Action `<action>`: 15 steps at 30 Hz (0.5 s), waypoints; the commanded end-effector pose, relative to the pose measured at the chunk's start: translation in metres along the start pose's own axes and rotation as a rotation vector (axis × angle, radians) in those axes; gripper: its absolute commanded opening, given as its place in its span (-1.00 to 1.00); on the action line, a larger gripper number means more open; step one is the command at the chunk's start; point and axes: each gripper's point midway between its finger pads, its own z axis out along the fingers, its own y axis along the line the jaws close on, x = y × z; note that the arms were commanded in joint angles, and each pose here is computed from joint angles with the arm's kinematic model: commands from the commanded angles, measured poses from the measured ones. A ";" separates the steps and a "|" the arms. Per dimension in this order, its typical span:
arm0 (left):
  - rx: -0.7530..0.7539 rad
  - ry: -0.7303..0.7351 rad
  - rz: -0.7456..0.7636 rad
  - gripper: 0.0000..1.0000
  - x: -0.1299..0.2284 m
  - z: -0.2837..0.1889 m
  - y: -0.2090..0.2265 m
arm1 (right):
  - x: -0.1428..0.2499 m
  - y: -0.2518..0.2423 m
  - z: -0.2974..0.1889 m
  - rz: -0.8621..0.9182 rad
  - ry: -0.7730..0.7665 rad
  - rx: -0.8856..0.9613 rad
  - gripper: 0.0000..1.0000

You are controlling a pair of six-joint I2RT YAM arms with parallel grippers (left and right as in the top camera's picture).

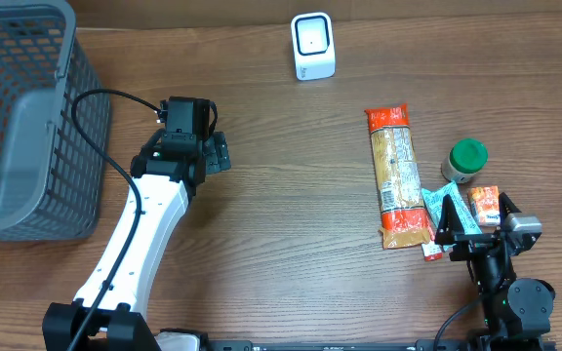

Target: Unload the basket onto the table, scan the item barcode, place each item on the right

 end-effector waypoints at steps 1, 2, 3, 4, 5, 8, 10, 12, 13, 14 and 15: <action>-0.018 -0.006 0.003 1.00 -0.003 0.002 0.004 | 0.002 -0.001 0.000 0.003 -0.002 0.000 1.00; -0.020 -0.004 0.003 1.00 -0.003 0.002 0.004 | 0.002 -0.001 0.000 0.003 -0.003 0.000 1.00; -0.019 -0.001 0.004 1.00 -0.002 0.003 0.003 | 0.002 -0.001 0.000 0.003 -0.002 0.000 1.00; -0.020 -0.004 0.004 0.99 -0.002 0.002 0.004 | 0.002 -0.001 0.000 0.003 -0.003 0.000 1.00; -0.018 -0.008 0.002 1.00 -0.003 0.001 0.004 | 0.002 -0.001 0.000 0.003 -0.003 0.000 1.00; -0.014 -0.024 -0.005 0.99 -0.006 -0.005 0.005 | 0.002 -0.001 0.000 0.003 -0.002 0.000 1.00; -0.004 -0.059 -0.018 0.99 -0.012 -0.017 0.008 | 0.002 -0.001 0.000 0.003 -0.003 0.000 1.00; 0.010 -0.108 -0.037 0.99 -0.020 -0.033 0.012 | 0.002 -0.001 0.000 0.003 -0.003 0.000 1.00; 0.020 -0.142 -0.050 1.00 -0.025 -0.045 0.015 | 0.002 -0.001 0.000 0.003 -0.003 0.000 1.00; 0.028 -0.174 -0.062 1.00 -0.029 -0.056 0.018 | 0.002 -0.001 0.000 0.003 -0.002 0.000 1.00; 0.040 -0.215 -0.078 0.99 -0.034 -0.070 0.022 | 0.002 -0.001 0.000 0.003 -0.002 0.000 1.00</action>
